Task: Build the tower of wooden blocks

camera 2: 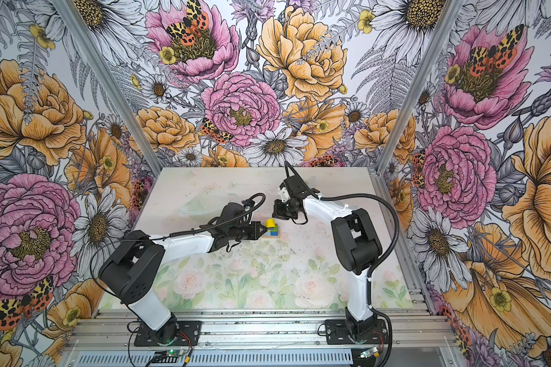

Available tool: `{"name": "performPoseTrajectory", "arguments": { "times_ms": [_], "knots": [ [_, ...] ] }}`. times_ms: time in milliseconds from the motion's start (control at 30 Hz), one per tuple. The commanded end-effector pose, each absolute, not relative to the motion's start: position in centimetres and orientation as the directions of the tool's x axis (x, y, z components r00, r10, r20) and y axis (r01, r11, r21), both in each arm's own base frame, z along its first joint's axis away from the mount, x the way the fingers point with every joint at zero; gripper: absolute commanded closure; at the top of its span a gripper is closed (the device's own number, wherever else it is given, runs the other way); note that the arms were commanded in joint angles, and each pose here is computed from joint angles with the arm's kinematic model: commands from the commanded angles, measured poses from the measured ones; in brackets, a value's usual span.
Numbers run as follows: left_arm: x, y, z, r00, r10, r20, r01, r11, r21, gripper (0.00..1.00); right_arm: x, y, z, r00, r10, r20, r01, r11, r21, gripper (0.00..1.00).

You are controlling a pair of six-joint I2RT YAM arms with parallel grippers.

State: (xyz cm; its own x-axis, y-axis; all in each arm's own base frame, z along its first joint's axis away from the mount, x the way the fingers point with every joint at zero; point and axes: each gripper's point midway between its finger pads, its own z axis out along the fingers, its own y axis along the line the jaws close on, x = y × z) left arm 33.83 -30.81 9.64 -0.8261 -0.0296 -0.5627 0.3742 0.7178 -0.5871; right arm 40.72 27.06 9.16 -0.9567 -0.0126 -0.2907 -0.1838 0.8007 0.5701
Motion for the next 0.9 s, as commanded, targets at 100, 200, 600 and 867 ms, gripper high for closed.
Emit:
{"name": "performPoseTrajectory", "arguments": {
  "times_ms": [100, 200, 600, 867],
  "knots": [
    [35.08, -31.07, 10.83, -0.803, -0.047, -0.594, 0.395, 0.704, -0.590, 1.00, 40.45, 27.44, 10.69, -0.942, -0.037, -0.335, -0.233, 0.788, 0.570, 1.00],
    [35.14, -30.93, 10.73, -0.803, -0.047, -0.593, 0.392, 0.709, -0.587, 1.00, 40.47, 27.37, 10.72, -0.942, -0.034, -0.334, -0.230, 0.789, 0.570, 1.00],
    [35.18, -30.84, 10.63, -0.805, -0.043, -0.591, 0.391, 0.711, -0.585, 1.00, 40.34, 27.36, 10.72, -0.942, -0.034, -0.333, -0.230, 0.789, 0.570, 1.00],
    [34.79, -31.10, 11.07, -0.805, -0.036, -0.593, 0.405, 0.696, -0.592, 1.00, 40.41, 27.26, 10.79, -0.941, -0.033, -0.338, -0.231, 0.792, 0.566, 1.00]
  ]
}}
